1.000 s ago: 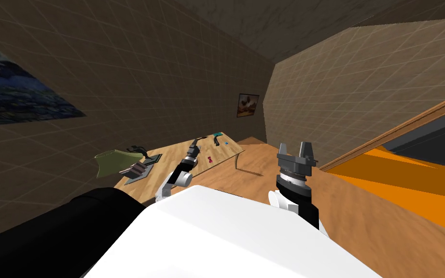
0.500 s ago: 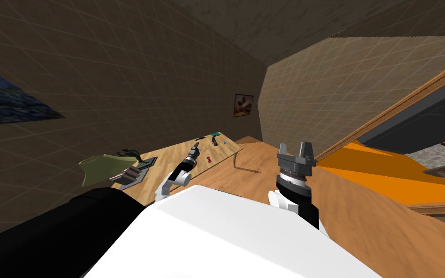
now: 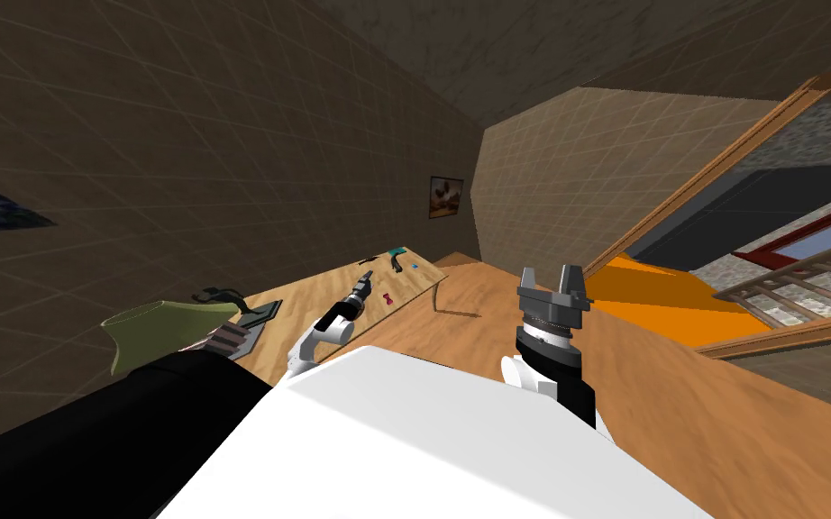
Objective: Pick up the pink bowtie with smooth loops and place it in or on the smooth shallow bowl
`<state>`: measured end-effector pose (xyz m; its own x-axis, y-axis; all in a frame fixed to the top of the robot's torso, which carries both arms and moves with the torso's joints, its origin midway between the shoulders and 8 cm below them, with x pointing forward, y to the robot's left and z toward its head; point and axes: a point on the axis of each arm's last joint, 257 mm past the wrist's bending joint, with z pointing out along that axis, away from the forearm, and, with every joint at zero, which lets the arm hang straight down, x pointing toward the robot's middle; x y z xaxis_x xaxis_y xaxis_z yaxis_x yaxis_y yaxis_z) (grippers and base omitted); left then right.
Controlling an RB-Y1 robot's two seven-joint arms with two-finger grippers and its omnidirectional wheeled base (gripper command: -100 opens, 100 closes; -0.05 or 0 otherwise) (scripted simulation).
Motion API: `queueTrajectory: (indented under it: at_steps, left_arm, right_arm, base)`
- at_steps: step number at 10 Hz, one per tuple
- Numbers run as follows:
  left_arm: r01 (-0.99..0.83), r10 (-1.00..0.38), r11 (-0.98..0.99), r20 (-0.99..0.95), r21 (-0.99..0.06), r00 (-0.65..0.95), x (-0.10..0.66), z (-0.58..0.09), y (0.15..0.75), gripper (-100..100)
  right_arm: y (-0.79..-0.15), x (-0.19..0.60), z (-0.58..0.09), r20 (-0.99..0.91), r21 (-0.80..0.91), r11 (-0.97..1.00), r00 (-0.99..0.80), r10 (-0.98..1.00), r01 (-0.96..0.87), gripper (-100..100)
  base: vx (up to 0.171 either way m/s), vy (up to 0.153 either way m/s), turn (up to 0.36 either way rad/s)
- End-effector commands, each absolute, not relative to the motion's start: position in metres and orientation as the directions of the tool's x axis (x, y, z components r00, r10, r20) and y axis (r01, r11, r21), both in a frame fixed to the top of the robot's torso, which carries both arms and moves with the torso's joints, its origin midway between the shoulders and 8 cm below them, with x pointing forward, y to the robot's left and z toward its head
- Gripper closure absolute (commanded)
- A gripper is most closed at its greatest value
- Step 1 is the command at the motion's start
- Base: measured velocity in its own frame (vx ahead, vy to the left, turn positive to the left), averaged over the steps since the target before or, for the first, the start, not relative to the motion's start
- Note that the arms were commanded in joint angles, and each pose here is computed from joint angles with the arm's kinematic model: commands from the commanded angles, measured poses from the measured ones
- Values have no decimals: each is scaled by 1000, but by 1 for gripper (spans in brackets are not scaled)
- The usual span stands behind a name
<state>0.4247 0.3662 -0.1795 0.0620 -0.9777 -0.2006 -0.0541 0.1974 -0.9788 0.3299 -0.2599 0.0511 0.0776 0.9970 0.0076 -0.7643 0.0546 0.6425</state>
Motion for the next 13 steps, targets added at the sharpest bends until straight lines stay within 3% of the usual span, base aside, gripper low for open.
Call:
queueTrajectory:
  at_steps: [1,13]
  left_arm:
    - [-103,-977,199,-205,-975,57,425,-196,370,-100]
    - [-508,-972,205,-233,-837,-7,398,-318,425,-100]
  right_arm:
    - [-260,330,51,8,643,55,78,997,-764,0]
    - [-260,330,51,8,643,55,78,997,-764,0]
  base:
    - [-23,42,-106]
    - [-10,29,-132]
